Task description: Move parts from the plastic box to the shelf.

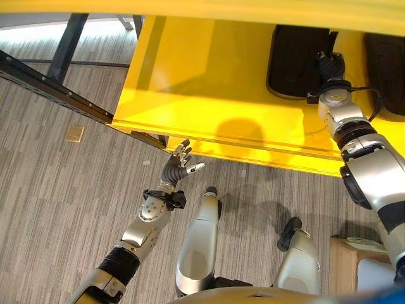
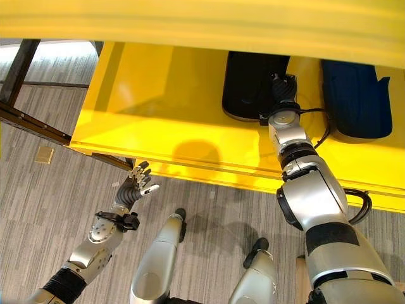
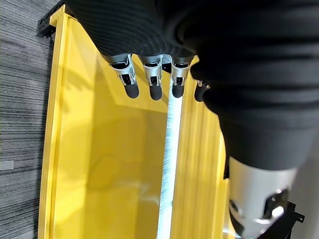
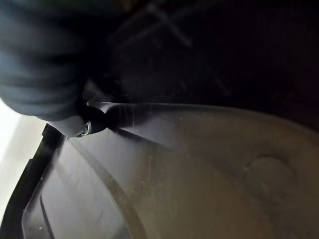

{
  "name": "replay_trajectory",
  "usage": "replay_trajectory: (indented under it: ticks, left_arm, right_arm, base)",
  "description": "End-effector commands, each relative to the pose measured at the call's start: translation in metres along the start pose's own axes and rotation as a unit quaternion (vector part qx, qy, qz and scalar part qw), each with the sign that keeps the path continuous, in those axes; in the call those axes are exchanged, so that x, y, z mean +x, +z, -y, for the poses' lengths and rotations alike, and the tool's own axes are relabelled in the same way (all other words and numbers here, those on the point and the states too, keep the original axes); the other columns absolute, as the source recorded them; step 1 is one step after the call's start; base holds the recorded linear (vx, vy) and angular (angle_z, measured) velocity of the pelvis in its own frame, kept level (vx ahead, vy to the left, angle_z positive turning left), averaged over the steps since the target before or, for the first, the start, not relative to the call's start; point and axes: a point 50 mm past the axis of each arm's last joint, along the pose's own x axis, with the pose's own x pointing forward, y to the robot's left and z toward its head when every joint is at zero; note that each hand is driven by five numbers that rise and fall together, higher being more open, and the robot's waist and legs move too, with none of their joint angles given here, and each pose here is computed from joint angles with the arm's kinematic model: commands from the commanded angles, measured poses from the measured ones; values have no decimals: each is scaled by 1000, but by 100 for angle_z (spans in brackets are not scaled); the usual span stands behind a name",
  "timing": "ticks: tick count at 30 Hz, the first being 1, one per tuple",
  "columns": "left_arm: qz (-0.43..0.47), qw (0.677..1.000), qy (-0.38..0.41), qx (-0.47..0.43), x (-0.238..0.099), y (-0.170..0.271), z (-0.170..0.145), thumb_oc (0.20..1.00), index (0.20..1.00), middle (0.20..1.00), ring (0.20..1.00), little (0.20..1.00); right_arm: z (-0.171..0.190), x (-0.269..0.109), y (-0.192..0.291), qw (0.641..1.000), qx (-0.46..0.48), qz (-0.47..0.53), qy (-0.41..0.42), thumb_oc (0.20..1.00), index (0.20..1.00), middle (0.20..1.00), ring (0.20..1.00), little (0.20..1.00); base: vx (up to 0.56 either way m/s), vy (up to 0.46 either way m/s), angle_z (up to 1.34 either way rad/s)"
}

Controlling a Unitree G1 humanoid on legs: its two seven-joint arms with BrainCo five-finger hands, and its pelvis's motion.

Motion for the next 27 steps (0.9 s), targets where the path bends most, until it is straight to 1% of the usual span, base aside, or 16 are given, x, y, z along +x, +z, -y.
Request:
replay_trajectory:
  ticks: [1, 14, 23, 25, 27]
  left_arm:
    - [67, 998, -21, 0, 4, 28, 3, 1000, 1000, 1000, 1000, 1000]
    - [69, 997, -26, -1, 7, 29, 8, 1000, 1000, 1000, 1000, 1000]
    - [68, 997, -22, -1, 6, 28, 6, 1000, 1000, 1000, 1000, 1000]
    - [69, 997, -17, -3, 6, 28, 5, 1000, 1000, 1000, 1000, 1000]
    - [69, 997, -16, -3, 6, 28, 5, 1000, 1000, 1000, 1000, 1000]
  right_arm:
    - [7, 7, 50, 994, 86, 61, -26, 200, 200, 200, 200, 200]
    - [-2, 4, 35, 994, 99, 34, -21, 200, 200, 200, 200, 200]
    - [-11, 1, 32, 998, 51, 40, -1, 200, 200, 200, 200, 200]
    - [-16, -1, 27, 999, 15, 44, 12, 200, 200, 200, 200, 200]
    - [-17, -1, 27, 999, 9, 45, 13, 200, 200, 200, 200, 200]
  base:
    - [0, 0, 0]
    - [0, 0, 0]
    - [0, 0, 0]
    - [0, 0, 0]
    - [0, 0, 0]
